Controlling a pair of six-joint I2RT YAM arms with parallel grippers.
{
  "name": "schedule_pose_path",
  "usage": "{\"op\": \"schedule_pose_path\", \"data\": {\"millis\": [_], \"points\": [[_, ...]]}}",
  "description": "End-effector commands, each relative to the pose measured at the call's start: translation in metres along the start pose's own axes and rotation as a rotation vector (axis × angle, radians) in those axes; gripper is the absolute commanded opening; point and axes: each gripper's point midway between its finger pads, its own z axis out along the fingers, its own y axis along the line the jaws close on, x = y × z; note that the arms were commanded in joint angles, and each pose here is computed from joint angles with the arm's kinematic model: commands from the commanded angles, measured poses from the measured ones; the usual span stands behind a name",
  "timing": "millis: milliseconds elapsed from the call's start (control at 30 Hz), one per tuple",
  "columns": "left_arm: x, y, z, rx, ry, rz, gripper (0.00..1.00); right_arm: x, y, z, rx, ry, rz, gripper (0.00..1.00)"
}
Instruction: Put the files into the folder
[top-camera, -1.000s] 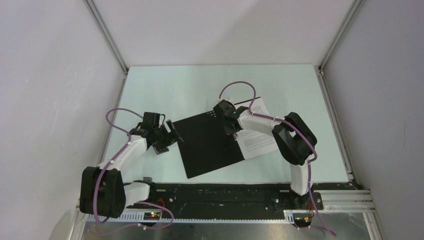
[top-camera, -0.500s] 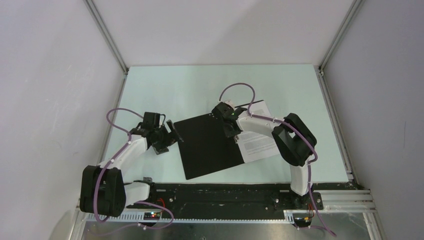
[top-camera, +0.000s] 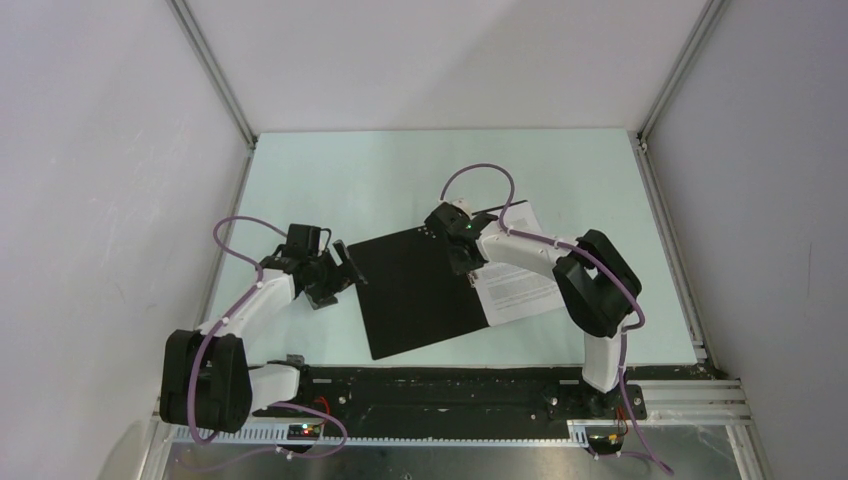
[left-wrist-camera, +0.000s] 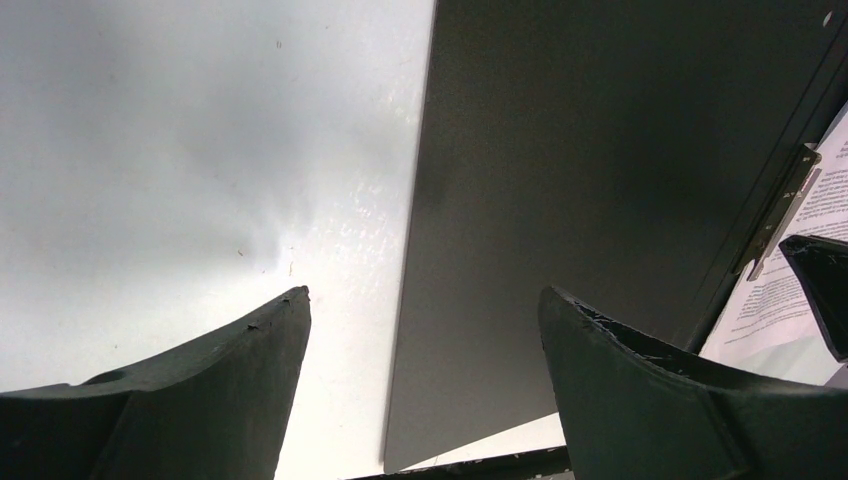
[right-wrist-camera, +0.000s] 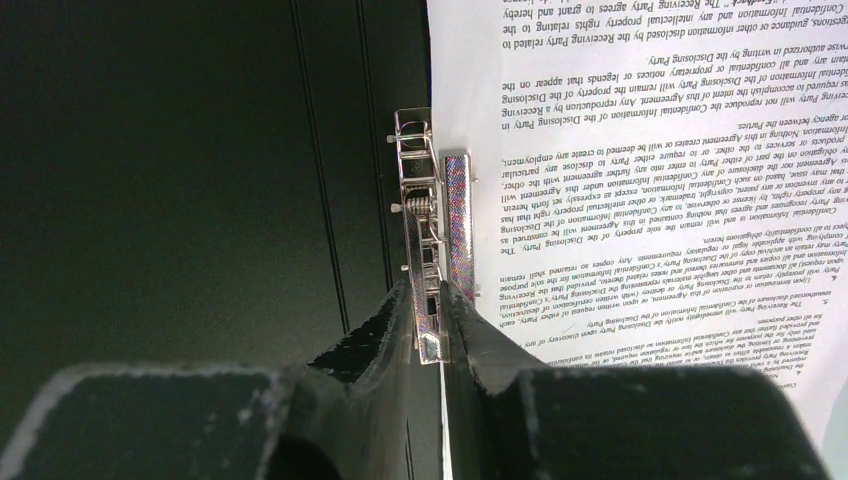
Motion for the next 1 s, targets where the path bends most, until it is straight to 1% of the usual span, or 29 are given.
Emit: {"op": "schedule_pose_path", "data": {"millis": [0, 267, 367, 400, 500, 800, 967], "points": [[-0.009, -0.006, -0.002, 0.025, -0.027, 0.025, 0.89, 0.001, 0.003, -0.003, -0.006, 0.004, 0.014, 0.20], [-0.006, -0.004, -0.001, 0.023, -0.024, 0.022, 0.89, 0.009, 0.011, 0.012, -0.030, 0.041, 0.012, 0.18], [-0.006, -0.003, -0.001, 0.021, -0.024, 0.020, 0.89, 0.014, 0.009, 0.017, -0.013, 0.054, 0.005, 0.18], [-0.006, -0.003, -0.001, 0.021, -0.024, 0.021, 0.89, 0.006, 0.013, 0.020, -0.022, 0.022, 0.016, 0.18], [-0.005, -0.003, -0.001, 0.021, -0.023, 0.020, 0.89, 0.015, 0.007, 0.020, 0.005, 0.057, 0.001, 0.18], [-0.005, -0.002, 0.001, 0.016, -0.021, 0.015, 0.89, 0.015, -0.008, 0.019, 0.059, 0.050, 0.008, 0.19], [-0.004, -0.002, 0.002, 0.014, -0.016, 0.013, 0.89, 0.018, -0.007, 0.021, 0.058, 0.059, 0.006, 0.19]]}}
